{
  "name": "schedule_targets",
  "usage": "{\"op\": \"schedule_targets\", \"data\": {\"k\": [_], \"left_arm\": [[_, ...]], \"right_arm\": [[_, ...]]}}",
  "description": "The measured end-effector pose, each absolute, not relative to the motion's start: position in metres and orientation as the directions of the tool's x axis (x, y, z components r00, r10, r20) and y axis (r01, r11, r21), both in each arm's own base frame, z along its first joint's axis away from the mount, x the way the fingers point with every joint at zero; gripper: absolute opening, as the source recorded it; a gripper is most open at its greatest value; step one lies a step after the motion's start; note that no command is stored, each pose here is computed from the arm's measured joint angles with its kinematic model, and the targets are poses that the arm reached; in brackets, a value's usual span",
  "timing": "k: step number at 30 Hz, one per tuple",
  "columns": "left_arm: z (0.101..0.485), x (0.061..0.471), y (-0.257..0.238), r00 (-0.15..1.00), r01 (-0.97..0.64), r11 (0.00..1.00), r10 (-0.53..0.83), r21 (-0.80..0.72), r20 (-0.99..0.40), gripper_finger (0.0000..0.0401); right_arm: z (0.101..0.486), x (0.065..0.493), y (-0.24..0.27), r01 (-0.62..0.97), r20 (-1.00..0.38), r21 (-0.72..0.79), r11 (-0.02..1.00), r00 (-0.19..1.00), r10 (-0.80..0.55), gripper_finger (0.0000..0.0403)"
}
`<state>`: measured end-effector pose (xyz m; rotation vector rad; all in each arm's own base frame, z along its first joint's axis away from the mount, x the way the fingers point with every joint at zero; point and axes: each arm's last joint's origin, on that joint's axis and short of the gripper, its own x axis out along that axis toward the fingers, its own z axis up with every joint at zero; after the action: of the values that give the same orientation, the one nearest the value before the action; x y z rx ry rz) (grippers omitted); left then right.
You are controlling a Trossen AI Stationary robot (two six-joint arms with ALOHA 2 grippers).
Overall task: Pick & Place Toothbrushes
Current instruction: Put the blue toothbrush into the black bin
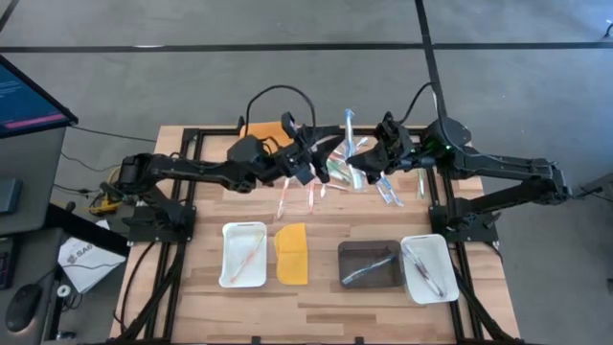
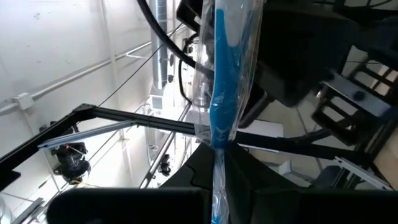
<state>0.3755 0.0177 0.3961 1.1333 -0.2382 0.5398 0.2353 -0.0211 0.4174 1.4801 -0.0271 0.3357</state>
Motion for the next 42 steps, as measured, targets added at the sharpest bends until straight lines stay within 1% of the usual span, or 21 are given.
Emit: {"op": "schedule_targets", "data": {"k": [3,8,10,14,17,20,23,25,28,29,30,32,35,39,42], "left_arm": [[0.395,0.376,0.012,0.842,-0.529,0.324,0.314,0.784,0.438,0.0117],[0.406,0.367,0.001,0.833,-0.553,0.446,0.303,0.704,0.462,0.0110],[0.411,0.362,0.000,0.827,-0.561,0.471,0.298,0.680,0.476,0.0107],[0.424,0.355,0.006,0.840,-0.542,0.462,0.317,0.702,0.440,0.0101],[0.433,0.354,0.013,0.870,-0.480,0.450,0.350,0.753,0.346,0.0099],[0.437,0.356,0.019,0.903,-0.380,0.420,0.361,0.824,0.233,0.0095],[0.445,0.354,0.019,0.933,-0.287,0.363,0.314,0.887,0.173,0.0086],[0.451,0.352,0.017,0.944,-0.229,0.283,0.300,0.931,0.141,0.0076],[0.456,0.347,0.014,0.951,-0.143,0.099,0.289,0.985,0.109,0.0052],[0.456,0.347,0.014,0.953,-0.115,0.056,0.288,0.992,0.094,0.0043],[0.454,0.347,0.015,0.953,-0.101,0.037,0.292,0.994,0.086,0.0035],[0.452,0.348,0.019,0.948,-0.089,0.030,0.309,0.996,0.076,0.0020],[0.452,0.348,0.021,0.943,-0.112,0.031,0.319,0.993,0.097,0.0007],[0.446,0.351,0.016,0.951,-0.113,0.087,0.299,0.990,0.082,0.0004],[0.449,0.352,0.012,0.951,-0.152,0.103,0.287,0.983,0.117,0.0007]], "right_arm": [[0.418,0.235,-0.022,-0.245,0.227,0.967,0.067,0.953,0.200,0.0013],[0.423,0.233,-0.022,-0.297,0.276,0.951,0.083,0.940,0.200,0.0013],[0.423,0.233,-0.022,-0.296,0.274,0.951,0.090,0.941,0.200,0.0013],[0.423,0.234,-0.022,-0.297,0.273,0.950,0.100,0.941,0.200,0.0013],[0.423,0.234,-0.022,-0.299,0.273,0.948,0.113,0.941,0.201,0.0013],[0.423,0.233,-0.022,-0.301,0.273,0.946,0.121,0.940,0.204,0.0013],[0.424,0.232,-0.021,-0.307,0.276,0.943,0.131,0.938,0.210,0.0013],[0.424,0.232,-0.021,-0.310,0.277,0.940,0.140,0.937,0.212,0.0013],[0.424,0.232,-0.020,-0.309,0.275,0.941,0.139,0.936,0.221,0.0013],[0.424,0.232,-0.020,-0.309,0.275,0.942,0.134,0.935,0.223,0.0013],[0.424,0.232,-0.019,-0.309,0.275,0.942,0.130,0.934,0.226,0.0013],[0.424,0.232,-0.019,-0.308,0.275,0.942,0.129,0.935,0.223,0.0013],[0.424,0.232,-0.019,-0.308,0.276,0.943,0.130,0.936,0.218,0.0013],[0.424,0.232,-0.019,-0.308,0.277,0.942,0.134,0.938,0.209,0.0013],[0.424,0.232,-0.019,-0.308,0.276,0.942,0.137,0.938,0.210,0.0013]]}}
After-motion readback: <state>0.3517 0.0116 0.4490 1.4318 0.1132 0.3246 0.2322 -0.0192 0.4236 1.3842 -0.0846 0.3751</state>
